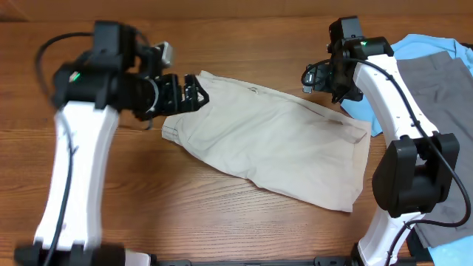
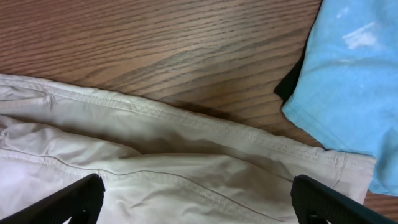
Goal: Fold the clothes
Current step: 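Reach the left gripper to the shorts' left edge and press down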
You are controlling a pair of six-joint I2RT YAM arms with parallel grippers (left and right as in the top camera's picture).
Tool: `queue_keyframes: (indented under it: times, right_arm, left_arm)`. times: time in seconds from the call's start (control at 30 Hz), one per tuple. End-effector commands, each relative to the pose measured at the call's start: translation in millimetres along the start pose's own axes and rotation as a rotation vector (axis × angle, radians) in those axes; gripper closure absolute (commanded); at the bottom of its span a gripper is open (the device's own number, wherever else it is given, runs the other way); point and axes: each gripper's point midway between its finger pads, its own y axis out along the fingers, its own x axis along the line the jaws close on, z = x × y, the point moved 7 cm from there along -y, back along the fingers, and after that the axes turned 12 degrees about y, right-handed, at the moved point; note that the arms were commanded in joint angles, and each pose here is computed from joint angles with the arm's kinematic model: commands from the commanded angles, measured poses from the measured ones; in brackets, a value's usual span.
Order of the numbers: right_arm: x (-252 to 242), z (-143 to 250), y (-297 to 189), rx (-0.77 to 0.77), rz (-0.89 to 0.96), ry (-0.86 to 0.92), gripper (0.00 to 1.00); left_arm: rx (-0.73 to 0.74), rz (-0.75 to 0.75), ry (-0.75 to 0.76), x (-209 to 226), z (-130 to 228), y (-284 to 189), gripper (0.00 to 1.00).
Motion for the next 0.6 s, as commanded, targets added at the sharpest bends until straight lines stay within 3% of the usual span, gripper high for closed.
queue_keyframes:
  times: [0.0,0.03,0.1,0.13,0.33,0.57]
  right_arm:
    - [0,-3,-14,-0.036,-0.013,0.002,0.00]
    - [0,-3,-14,-0.036,-0.013,0.002,0.00]
    - [0,-3,-14,-0.036,-0.013,0.002,0.00]
    - [0,-3,-14,-0.036,-0.013,0.002,0.00]
    - [0,-3,-14,-0.036,-0.013,0.002,0.00]
    - [0,-3,-14,-0.036,-0.013,0.002,0.00]
  left_arm:
    - [0.135,-0.023,0.020,19,-5,39,0.02]
    - [0.178,-0.020,-0.007,25,-5,54,0.21]
    - [0.248,-0.013,-0.043,35,-5,80,0.84]
    - [0.282,-0.012,-0.053,38,-4,92,0.96]
    - [0.433,-0.147,-0.110,74,1,164,0.96]
    - [0.387,-0.229,-0.181,102,-9,205,0.96]
